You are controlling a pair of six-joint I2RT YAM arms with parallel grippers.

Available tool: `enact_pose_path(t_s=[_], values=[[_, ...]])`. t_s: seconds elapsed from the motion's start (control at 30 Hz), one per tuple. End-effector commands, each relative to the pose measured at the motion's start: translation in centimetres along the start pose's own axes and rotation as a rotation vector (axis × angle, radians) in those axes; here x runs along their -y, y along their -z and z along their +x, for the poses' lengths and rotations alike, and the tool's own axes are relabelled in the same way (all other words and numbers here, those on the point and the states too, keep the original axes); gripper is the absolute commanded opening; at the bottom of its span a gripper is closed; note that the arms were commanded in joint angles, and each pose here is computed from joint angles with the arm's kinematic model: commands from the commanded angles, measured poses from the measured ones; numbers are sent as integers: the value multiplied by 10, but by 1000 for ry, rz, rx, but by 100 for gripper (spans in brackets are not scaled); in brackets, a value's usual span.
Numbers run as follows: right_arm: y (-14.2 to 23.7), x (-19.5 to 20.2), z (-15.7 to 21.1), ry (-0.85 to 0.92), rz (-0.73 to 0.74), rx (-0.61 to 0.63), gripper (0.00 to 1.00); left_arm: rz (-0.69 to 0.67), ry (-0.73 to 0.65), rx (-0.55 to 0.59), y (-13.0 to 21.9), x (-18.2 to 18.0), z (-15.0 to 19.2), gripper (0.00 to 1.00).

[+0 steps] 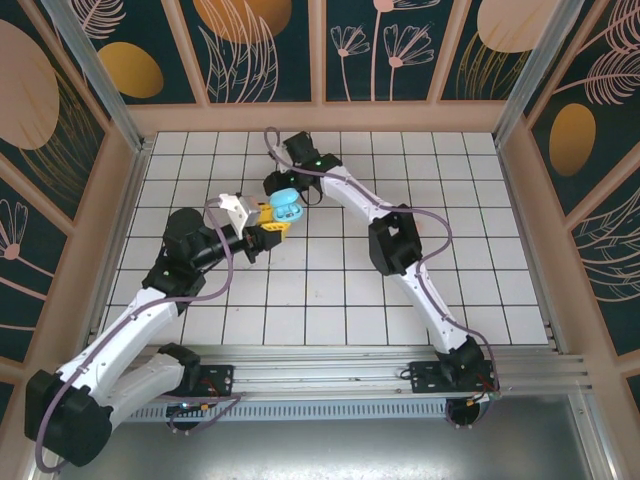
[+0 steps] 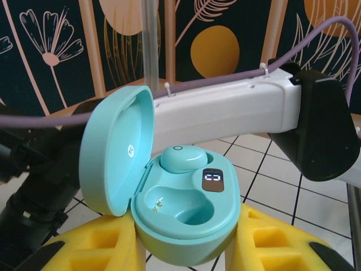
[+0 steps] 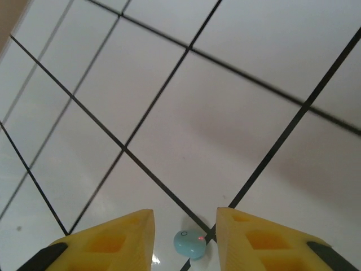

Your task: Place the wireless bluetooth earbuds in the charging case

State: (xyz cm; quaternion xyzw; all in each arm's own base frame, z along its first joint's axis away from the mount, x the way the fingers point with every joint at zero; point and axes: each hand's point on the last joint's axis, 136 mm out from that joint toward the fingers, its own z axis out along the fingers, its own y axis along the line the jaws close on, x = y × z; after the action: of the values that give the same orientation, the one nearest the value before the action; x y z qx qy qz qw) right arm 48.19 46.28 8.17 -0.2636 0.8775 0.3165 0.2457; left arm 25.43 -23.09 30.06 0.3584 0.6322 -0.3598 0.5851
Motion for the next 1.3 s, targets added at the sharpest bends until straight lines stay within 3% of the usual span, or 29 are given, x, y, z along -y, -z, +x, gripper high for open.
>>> enact_pose_path(t_s=[0.0, 0.2, 0.47, 0.93, 1.27], values=[[-16, -10, -2, 56, 6, 41, 36, -11, 25, -7, 4, 1, 2, 21], [-32, -12, -1, 79, 21, 63, 37, 2, 33, -10, 1, 2, 1, 21], [-44, -4, 32, 117, 81, -35, 38, 11, 17, -28, -4, 0, 4, 21], [-36, 4, 69, 128, 148, -176, 27, 22, 1, -43, -4, 1, 10, 21], [-31, 7, 86, 126, 187, -236, 27, 11, -5, -36, 2, 4, 13, 21]])
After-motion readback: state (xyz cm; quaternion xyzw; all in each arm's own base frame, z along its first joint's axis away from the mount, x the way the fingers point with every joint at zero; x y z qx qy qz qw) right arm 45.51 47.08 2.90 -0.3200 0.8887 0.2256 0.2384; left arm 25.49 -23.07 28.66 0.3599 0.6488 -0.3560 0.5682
